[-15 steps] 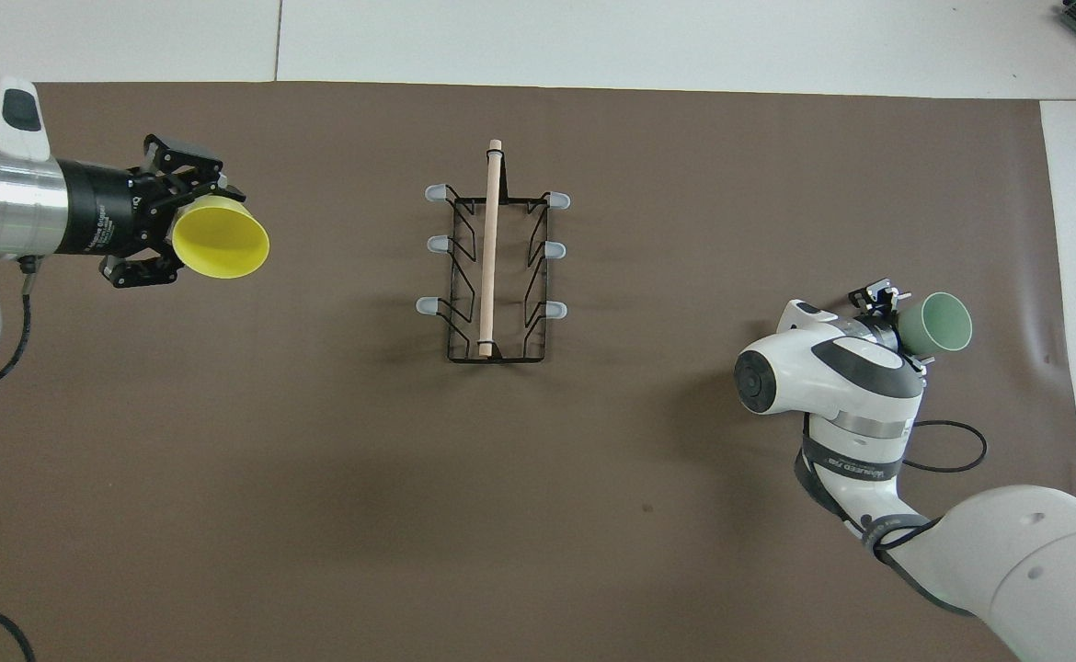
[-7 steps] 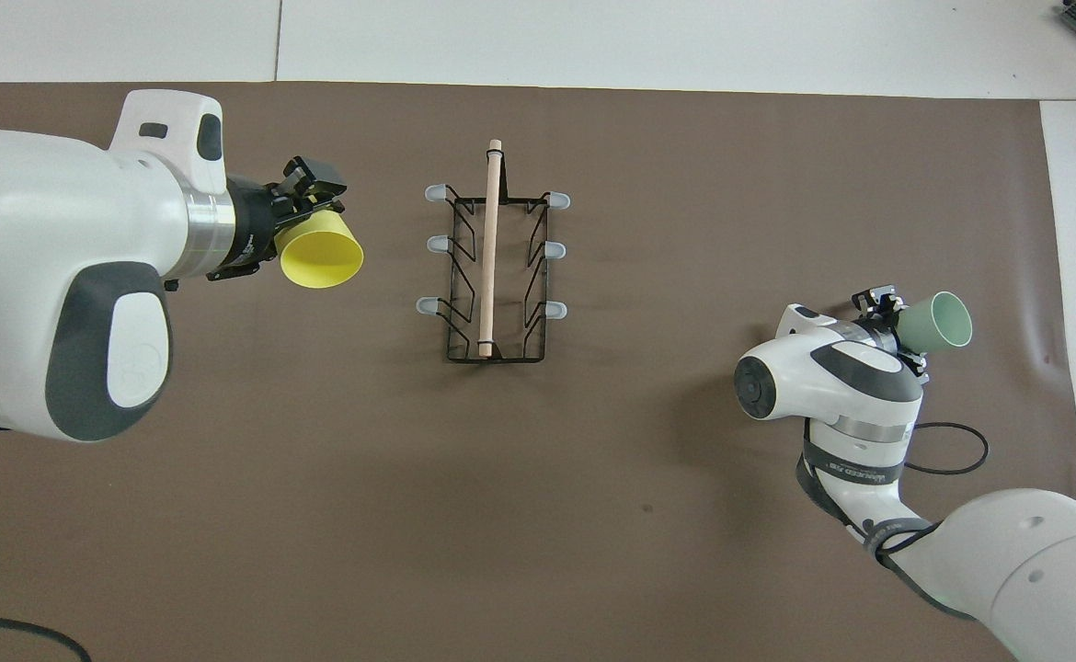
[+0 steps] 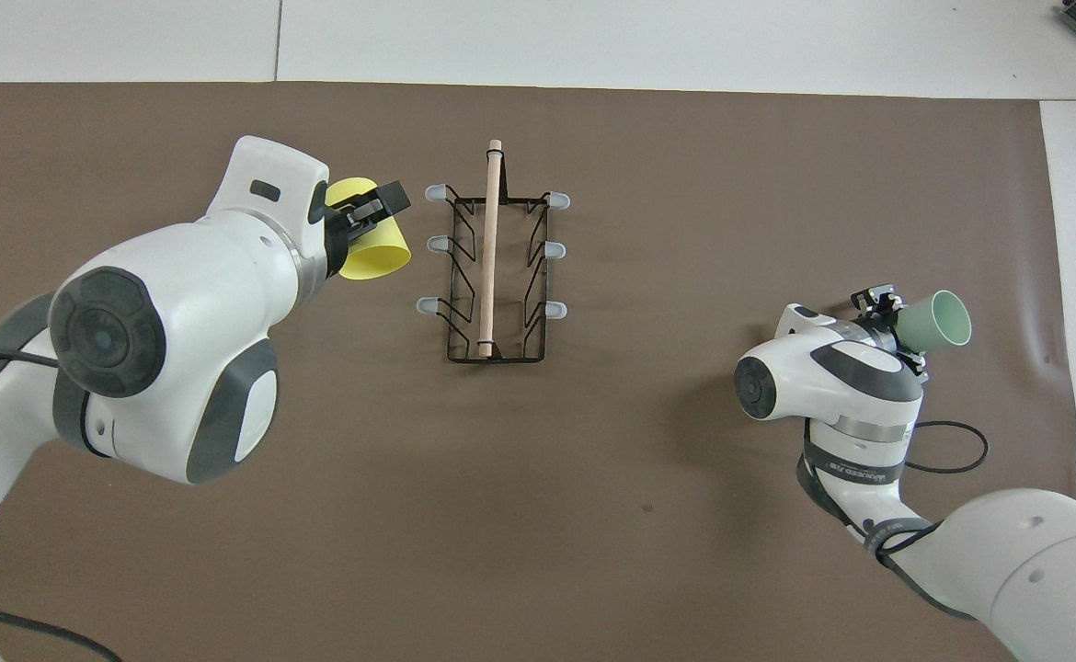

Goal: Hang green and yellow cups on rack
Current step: 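Hang the yellow cup on a rack peg while the right gripper lifts the green cup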

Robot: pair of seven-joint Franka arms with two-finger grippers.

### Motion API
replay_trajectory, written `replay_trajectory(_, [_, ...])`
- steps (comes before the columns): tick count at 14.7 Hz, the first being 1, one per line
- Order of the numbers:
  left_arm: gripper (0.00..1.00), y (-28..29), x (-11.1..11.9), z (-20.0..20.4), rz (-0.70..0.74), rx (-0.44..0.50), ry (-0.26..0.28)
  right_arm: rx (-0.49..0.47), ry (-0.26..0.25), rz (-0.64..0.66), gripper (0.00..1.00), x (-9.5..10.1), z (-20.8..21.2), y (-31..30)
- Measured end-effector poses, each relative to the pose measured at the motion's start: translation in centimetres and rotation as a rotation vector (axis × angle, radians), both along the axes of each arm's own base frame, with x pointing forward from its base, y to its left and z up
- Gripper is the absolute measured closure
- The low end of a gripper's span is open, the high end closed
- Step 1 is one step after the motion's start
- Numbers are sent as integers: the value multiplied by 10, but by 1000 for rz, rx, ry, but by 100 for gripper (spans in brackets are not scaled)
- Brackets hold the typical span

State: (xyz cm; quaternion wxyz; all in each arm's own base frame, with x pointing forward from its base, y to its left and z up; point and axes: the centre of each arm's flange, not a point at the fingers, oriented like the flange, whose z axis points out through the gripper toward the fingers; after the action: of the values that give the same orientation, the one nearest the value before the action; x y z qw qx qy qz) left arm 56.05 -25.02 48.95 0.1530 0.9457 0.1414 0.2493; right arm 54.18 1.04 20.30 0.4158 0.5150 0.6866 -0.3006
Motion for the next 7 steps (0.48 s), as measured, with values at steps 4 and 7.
replay_trajectory(4, [32,-11,-18,-10,-73,-1,-146,11,-6,4,41,2,2,2])
replay_trajectory(7, [32,-11,-29,-21,-106,-27,-229,88,13,-31,41,11,13,5])
